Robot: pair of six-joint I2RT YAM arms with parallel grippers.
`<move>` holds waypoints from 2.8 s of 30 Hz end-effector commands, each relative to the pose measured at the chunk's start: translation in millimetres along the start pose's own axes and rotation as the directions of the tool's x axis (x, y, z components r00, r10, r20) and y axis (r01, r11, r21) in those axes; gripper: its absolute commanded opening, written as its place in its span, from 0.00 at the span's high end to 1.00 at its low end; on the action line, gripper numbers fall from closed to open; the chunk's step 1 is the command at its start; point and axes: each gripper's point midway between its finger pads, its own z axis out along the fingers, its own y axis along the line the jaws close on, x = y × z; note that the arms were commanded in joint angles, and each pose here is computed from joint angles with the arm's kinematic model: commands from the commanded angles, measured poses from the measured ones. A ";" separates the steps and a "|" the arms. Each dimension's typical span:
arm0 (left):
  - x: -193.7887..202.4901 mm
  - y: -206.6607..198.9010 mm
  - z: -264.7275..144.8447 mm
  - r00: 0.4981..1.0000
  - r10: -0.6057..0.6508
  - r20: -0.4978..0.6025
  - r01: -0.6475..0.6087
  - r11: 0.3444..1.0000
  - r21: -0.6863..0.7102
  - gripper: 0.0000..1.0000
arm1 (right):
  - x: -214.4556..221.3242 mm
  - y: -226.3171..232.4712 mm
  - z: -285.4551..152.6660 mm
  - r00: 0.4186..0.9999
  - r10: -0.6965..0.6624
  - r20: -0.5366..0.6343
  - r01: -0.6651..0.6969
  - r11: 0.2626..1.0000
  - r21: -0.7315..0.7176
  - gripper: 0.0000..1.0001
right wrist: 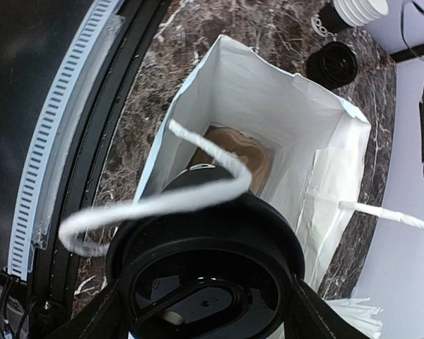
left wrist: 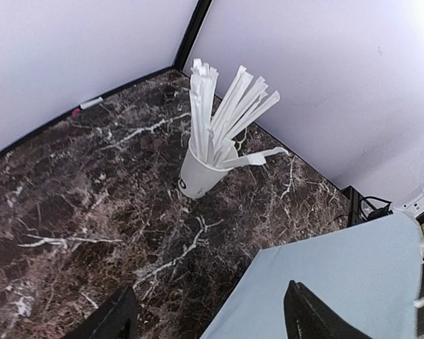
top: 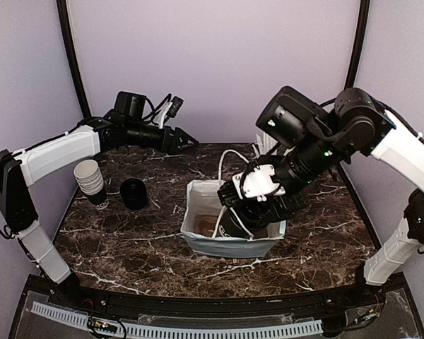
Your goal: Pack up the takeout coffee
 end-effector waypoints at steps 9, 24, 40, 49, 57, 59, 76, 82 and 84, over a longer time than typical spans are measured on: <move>85.1 -23.1 62.9 0.984 -0.135 -0.120 0.156 0.970 0.189 0.31 | 42.0 42.4 0.0 0.967 -0.182 -0.178 0.194 0.980 0.050 0.57; 177.2 -51.5 77.6 0.946 -0.170 -0.275 0.225 0.957 0.184 0.33 | 58.0 60.9 13.7 0.934 -0.286 -0.212 0.297 0.955 0.022 0.59; 180.0 -46.5 89.5 0.943 -0.171 -0.286 0.232 0.953 0.194 0.33 | 54.5 57.1 28.3 0.872 -0.449 -0.195 0.482 0.857 0.183 0.59; 176.0 -49.7 90.9 0.945 -0.164 -0.284 0.232 0.947 0.224 0.33 | 55.1 47.1 52.9 0.920 -0.347 -0.183 0.374 0.916 0.143 0.60; 180.0 -52.4 88.7 0.943 -0.161 -0.290 0.236 0.941 0.244 0.33 | 70.0 45.9 78.9 0.916 -0.326 -0.234 0.359 0.926 0.114 0.60; 180.9 -53.4 88.5 0.943 -0.161 -0.290 0.237 0.939 0.250 0.33 | 73.9 47.4 83.5 0.911 -0.332 -0.245 0.365 0.925 0.105 0.60; 184.1 -52.5 89.3 0.940 -0.167 -0.297 0.252 0.929 0.273 0.33 | 79.5 32.7 99.8 0.884 -0.377 -0.276 0.439 0.872 0.218 0.61; 190.8 -50.8 93.3 0.932 -0.178 -0.314 0.270 0.923 0.276 0.33 | 76.6 24.9 100.8 0.890 -0.364 -0.274 0.431 0.868 0.246 0.61; 194.1 -48.5 96.4 0.929 -0.183 -0.320 0.277 0.921 0.275 0.33 | 76.8 24.3 102.6 0.892 -0.359 -0.273 0.425 0.872 0.242 0.61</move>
